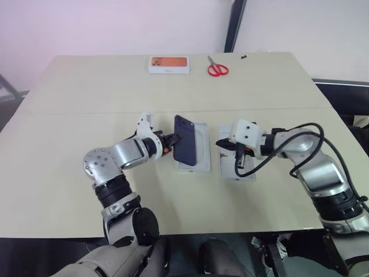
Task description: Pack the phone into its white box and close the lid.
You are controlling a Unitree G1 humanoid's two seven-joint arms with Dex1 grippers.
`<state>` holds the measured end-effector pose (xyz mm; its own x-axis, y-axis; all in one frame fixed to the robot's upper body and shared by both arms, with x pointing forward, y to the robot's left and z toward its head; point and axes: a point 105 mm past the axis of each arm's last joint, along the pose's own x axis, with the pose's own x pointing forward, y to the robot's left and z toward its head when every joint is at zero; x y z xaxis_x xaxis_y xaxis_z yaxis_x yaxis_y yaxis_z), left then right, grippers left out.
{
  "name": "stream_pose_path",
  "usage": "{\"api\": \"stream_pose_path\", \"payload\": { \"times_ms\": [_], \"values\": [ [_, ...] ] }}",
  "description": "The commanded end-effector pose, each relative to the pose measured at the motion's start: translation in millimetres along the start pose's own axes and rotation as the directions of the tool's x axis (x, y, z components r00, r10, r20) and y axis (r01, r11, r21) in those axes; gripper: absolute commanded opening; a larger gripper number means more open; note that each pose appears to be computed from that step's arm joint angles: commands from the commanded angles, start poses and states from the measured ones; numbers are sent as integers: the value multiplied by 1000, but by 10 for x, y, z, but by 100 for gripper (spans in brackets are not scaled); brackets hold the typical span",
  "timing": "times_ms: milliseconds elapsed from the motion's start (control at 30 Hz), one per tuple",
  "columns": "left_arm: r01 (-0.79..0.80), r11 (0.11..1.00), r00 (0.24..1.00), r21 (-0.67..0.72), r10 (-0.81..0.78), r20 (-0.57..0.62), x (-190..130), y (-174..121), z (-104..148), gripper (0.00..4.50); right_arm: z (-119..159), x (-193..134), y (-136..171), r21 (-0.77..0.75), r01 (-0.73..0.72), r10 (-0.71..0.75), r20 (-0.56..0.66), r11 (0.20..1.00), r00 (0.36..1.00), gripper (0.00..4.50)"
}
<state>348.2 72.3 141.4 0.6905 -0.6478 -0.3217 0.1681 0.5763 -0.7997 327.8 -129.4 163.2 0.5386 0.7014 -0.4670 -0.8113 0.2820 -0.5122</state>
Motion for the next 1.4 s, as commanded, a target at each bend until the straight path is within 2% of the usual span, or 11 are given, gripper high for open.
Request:
{"api": "stream_pose_path", "payload": {
  "times_ms": [33,333,700,900,1000,1133,1267,1400],
  "values": [
    [88,996,996,-27,-88,0,102,-209,-97,3,91,-61,-76,-34,28,-27,30,999,999,0],
    [145,989,985,-20,-146,-93,170,-317,-284,3,83,-38,-67,-37,29,-28,29,999,999,0],
    [154,988,980,-2,-153,-125,163,-319,-322,3,75,-21,-47,-38,28,-27,27,999,999,0],
    [175,983,978,49,-168,-121,96,-330,-269,275,79,-14,-43,-41,27,-26,27,999,999,0],
    [186,977,977,106,-173,-121,22,-326,-213,433,81,-11,-41,-42,24,-23,29,999,999,0],
    [185,957,978,224,-158,-135,-128,-294,-111,433,89,6,-33,-44,20,-19,32,999,999,0],
    [143,900,985,412,-89,-147,-337,-268,66,433,93,18,-27,-45,16,-14,36,999,999,0],
    [76,850,996,522,-43,-74,-503,-257,358,433,96,31,-30,-46,16,-14,38,999,999,0]
  ]
}}
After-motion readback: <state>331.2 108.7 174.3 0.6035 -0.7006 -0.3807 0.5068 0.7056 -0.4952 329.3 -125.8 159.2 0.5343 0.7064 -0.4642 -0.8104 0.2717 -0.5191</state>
